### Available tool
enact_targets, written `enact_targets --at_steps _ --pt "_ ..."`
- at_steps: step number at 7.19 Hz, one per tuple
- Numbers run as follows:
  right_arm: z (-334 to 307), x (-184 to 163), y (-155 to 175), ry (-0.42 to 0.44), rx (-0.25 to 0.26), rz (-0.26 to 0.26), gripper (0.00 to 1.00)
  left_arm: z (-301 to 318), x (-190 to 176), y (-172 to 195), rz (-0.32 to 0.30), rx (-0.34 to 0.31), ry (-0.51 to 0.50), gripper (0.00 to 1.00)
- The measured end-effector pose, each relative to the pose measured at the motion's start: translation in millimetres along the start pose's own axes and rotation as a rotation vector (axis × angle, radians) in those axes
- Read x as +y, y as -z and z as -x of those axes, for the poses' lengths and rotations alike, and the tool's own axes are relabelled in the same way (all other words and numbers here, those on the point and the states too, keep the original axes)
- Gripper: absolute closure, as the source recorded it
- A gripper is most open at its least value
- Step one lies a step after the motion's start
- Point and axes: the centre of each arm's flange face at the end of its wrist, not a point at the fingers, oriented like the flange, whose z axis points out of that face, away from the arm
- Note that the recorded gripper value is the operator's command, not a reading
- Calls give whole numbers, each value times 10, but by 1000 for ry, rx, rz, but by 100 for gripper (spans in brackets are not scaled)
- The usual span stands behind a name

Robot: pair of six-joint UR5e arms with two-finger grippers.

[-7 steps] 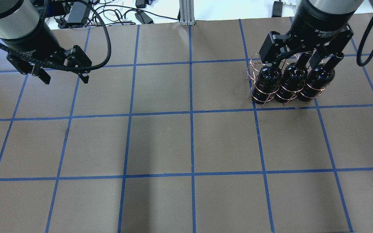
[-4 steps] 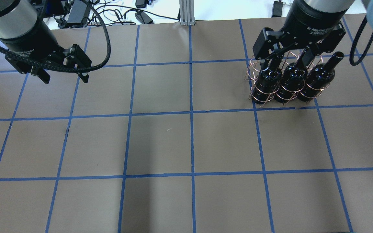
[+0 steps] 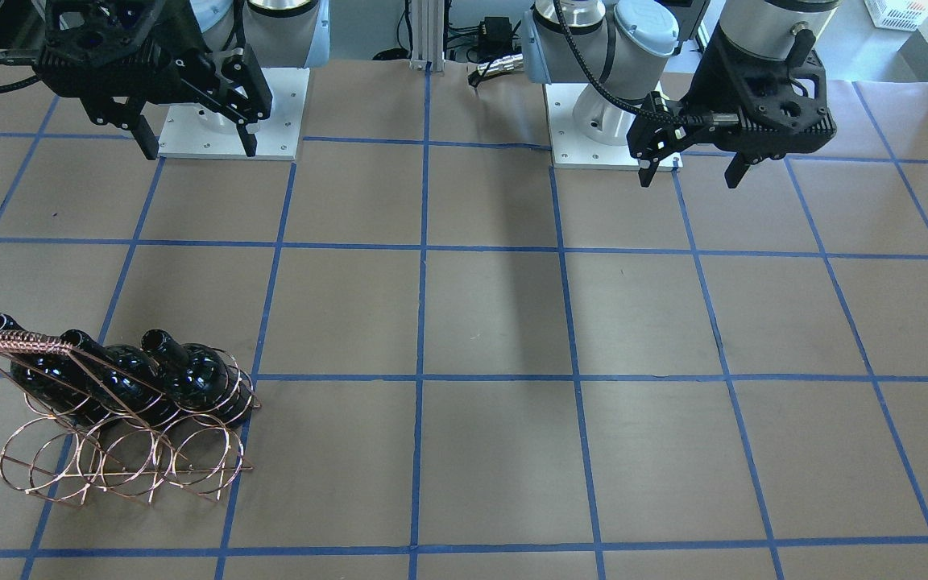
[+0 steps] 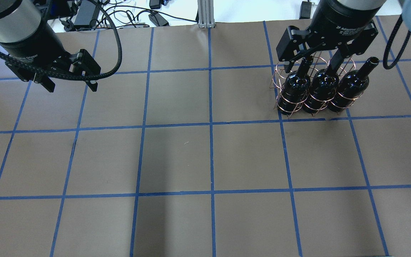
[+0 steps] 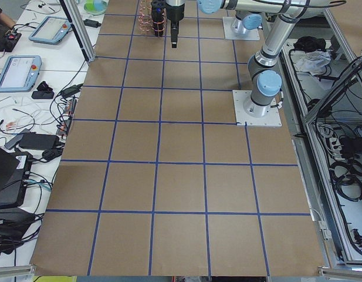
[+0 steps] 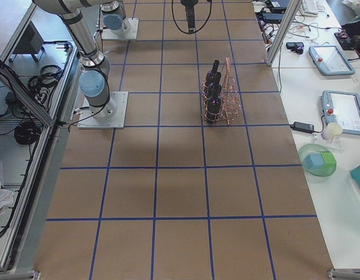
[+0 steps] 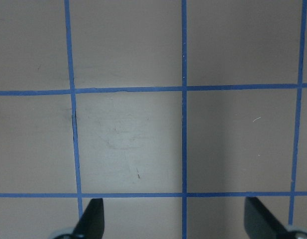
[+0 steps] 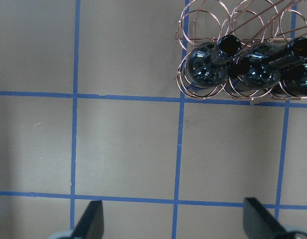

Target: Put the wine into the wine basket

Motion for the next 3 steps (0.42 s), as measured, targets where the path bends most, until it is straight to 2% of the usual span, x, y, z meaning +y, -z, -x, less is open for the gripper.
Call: enact_targets --at_steps 3 --pt "-2 13 2 -1 2 4 0 2 5 10 -2 -5 0 0"
